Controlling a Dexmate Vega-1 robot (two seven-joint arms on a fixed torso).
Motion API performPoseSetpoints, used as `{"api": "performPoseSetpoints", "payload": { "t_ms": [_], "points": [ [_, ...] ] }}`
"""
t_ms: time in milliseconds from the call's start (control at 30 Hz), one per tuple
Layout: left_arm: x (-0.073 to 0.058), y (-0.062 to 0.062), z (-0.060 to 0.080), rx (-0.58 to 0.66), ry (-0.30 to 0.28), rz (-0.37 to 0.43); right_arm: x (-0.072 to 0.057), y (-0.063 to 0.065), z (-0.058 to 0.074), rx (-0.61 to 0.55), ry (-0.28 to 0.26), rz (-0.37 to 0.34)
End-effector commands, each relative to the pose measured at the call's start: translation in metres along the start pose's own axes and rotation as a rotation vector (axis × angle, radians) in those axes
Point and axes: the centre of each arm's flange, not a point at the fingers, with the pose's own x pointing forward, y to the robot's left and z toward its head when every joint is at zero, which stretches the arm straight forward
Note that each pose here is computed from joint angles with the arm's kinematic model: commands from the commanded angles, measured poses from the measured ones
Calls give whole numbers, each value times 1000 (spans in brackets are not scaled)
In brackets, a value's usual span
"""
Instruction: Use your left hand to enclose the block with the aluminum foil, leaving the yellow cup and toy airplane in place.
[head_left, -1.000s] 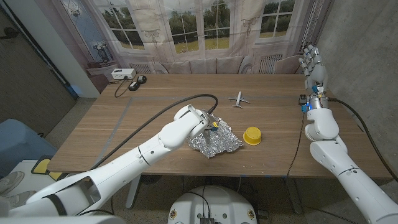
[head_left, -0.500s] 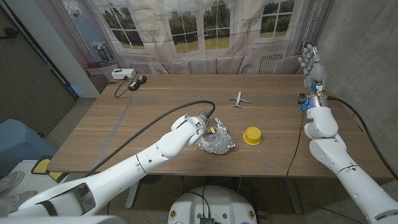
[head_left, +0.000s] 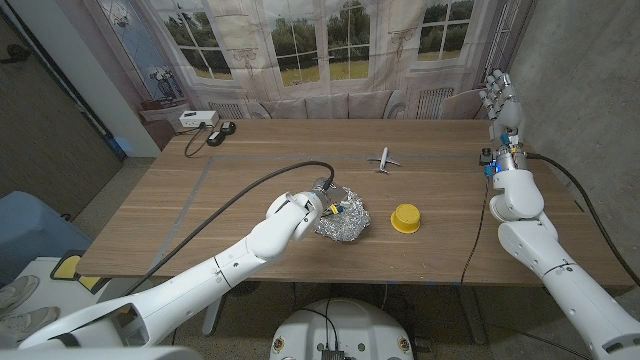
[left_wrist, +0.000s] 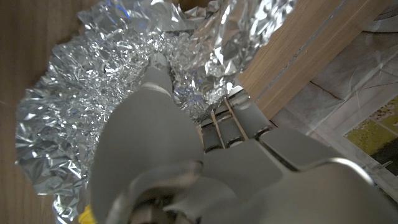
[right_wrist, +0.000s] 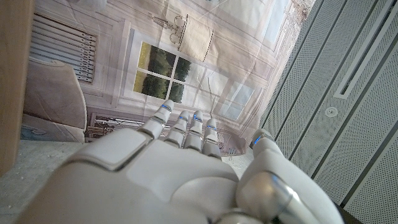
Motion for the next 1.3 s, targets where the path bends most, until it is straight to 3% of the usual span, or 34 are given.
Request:
{"api": "performPoseSetpoints", "payload": {
  "t_ms": [33, 567, 933, 1300],
  "points": [
    [-2, -3, 1, -19, 5, 100, 3, 0, -2, 1, -2, -2],
    [-3, 6, 2, 17, -2, 133, 3, -4, -2, 2, -3, -6],
    [-4, 17, 6, 135, 35, 65, 4, -7, -2, 3, -8, -8],
    [-7, 28, 3, 153, 47, 40, 3, -10, -2, 2, -7, -14]
  ]
}}
